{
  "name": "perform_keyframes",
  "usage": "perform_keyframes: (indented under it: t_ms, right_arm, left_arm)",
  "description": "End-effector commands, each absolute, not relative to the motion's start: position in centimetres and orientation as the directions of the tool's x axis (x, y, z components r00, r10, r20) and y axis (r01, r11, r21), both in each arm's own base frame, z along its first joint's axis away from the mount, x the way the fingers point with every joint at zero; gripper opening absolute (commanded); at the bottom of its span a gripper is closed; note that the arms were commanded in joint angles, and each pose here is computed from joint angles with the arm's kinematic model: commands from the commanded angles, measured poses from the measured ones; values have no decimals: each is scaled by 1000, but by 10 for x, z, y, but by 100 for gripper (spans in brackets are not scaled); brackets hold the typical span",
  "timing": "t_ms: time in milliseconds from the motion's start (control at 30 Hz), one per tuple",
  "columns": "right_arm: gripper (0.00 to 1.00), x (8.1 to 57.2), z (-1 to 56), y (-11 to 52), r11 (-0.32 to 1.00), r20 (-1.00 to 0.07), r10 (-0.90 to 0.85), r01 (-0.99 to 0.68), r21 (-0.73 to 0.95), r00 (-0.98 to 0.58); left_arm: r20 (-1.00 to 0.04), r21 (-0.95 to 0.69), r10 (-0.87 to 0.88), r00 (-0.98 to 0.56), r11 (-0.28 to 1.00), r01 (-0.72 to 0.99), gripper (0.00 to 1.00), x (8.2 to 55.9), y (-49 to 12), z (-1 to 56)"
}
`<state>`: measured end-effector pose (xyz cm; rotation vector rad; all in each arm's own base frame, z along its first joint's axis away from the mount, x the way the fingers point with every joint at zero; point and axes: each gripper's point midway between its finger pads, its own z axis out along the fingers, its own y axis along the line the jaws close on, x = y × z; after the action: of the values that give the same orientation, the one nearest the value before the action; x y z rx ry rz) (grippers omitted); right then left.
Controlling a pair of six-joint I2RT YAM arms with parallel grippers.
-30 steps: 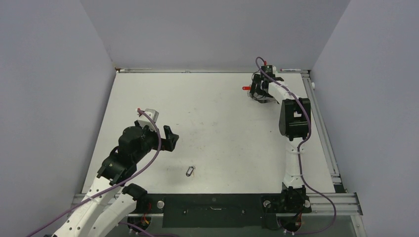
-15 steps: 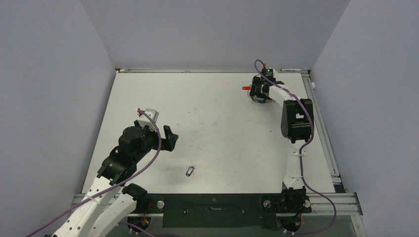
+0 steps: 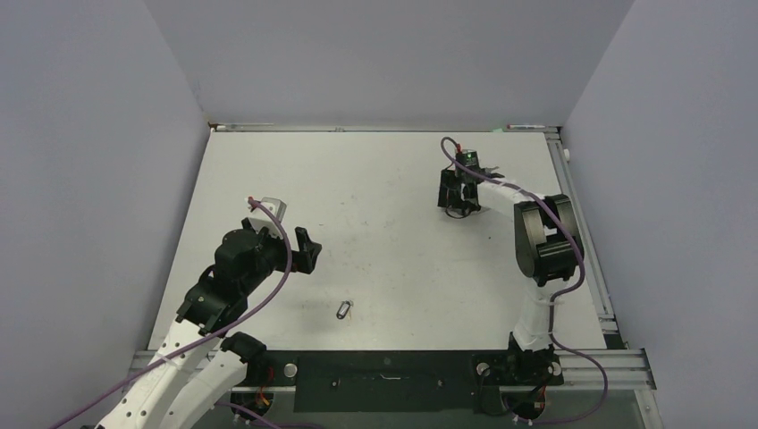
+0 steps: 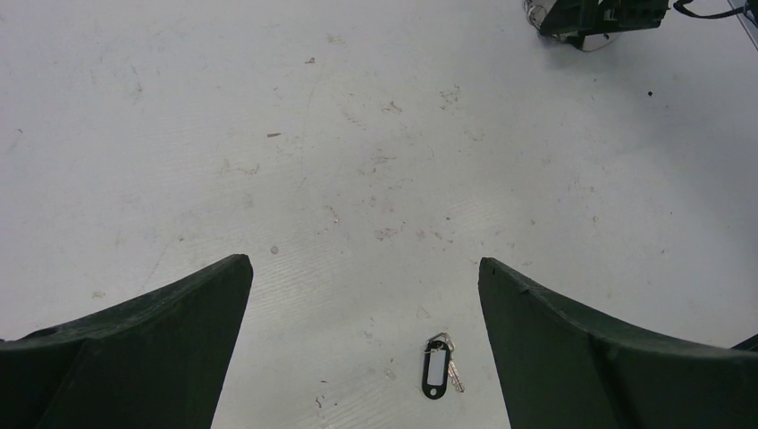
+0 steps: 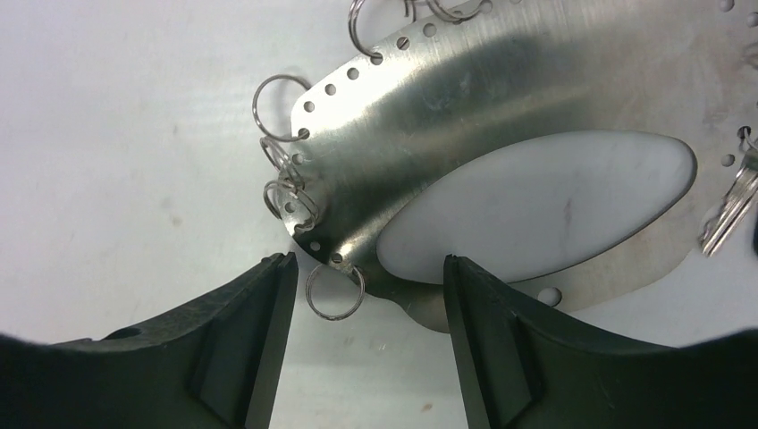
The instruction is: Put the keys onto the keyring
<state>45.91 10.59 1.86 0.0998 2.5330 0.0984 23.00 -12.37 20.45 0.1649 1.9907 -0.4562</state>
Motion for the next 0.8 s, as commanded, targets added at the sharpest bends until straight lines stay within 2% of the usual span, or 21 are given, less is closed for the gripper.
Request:
perform_keyframes:
  t_ms: [0, 167, 600, 767]
  right_arm:
    - [61, 399, 4, 129, 988, -465, 97, 28, 154, -880]
    - [59, 356, 6, 156, 981, -456, 60, -32, 193, -888]
    - [59, 224, 8, 233, 961, -465, -148, -238, 140, -873]
    - [59, 191, 31, 259, 938, -515, -231, -330, 109, -825]
  left_arm:
    - [-912, -248, -107, -397, 913, 324, 96, 237, -125, 220]
    - [-912, -250, -107, -397, 910, 331, 96, 236, -126, 221]
    - [-915, -253, -111, -389, 907, 337, 96, 235, -127, 223]
    - [-913, -257, -110, -393, 903, 345, 96, 234, -129, 222]
